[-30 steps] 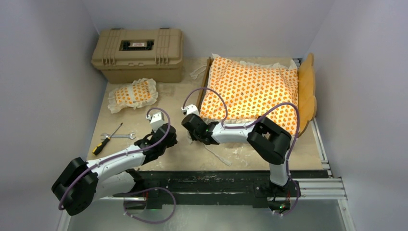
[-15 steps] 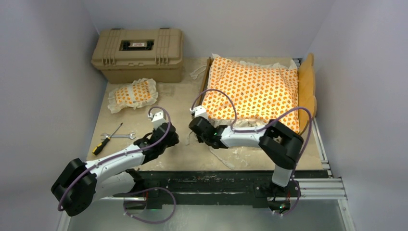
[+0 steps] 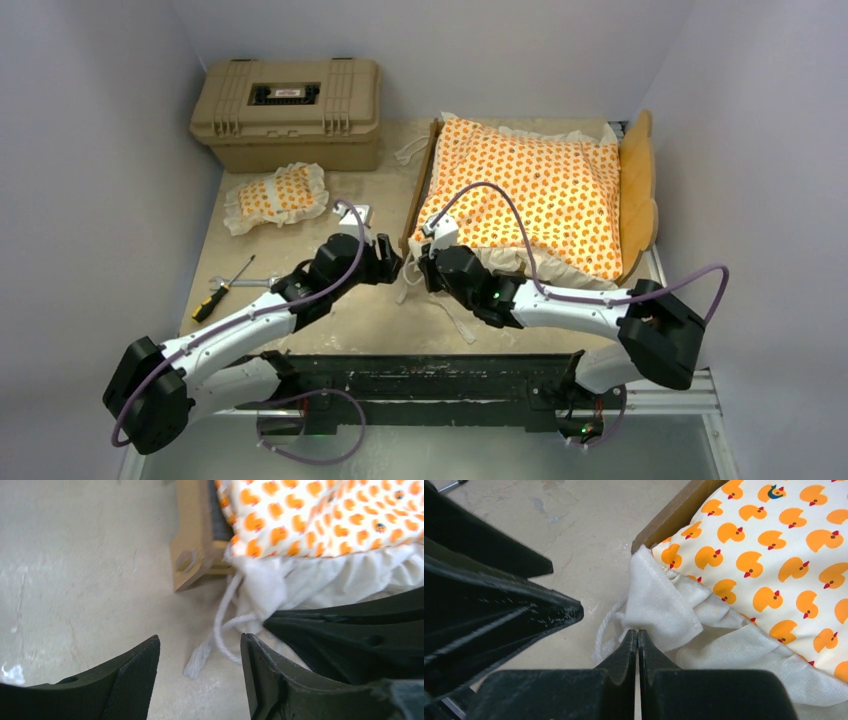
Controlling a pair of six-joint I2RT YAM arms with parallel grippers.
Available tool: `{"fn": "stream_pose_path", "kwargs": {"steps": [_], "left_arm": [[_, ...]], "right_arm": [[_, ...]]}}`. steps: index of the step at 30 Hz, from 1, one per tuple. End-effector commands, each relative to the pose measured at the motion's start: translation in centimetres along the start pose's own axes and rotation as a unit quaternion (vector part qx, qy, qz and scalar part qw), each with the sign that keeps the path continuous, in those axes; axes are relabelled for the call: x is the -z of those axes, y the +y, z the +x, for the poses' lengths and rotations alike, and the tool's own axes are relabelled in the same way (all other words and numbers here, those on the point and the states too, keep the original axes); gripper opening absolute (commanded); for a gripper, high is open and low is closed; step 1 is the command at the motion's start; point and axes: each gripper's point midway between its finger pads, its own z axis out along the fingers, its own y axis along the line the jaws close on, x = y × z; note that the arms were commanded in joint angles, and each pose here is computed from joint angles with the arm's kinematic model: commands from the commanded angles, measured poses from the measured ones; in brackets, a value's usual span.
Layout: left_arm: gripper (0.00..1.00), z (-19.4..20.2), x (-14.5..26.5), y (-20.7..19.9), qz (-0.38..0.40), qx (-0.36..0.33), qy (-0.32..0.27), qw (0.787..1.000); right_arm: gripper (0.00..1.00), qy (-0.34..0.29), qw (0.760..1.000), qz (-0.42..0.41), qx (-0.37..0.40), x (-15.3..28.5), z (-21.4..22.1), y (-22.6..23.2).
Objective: Set up the pet bed
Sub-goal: Tie the ropes to the bed frame.
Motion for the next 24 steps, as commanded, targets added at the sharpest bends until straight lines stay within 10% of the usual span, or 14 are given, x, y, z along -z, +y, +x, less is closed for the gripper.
{"fn": "stream_pose_path", "kwargs": {"steps": [1,24], "left_arm": [[0.62,-4.6,0.9,-4.3,0.088,-0.121,-0.039,0.988],[0.45,-4.2,0.9,-6.0,0.236,-0.351,0.048,0.905]], "right_arm": [[0.00,-0.056,0.997,-0.043,0.008,0.8,-1.7,0.9],[0.00,-0.122,0.985,-0.119,0.011,2.0,-4.0,1.1]]}}
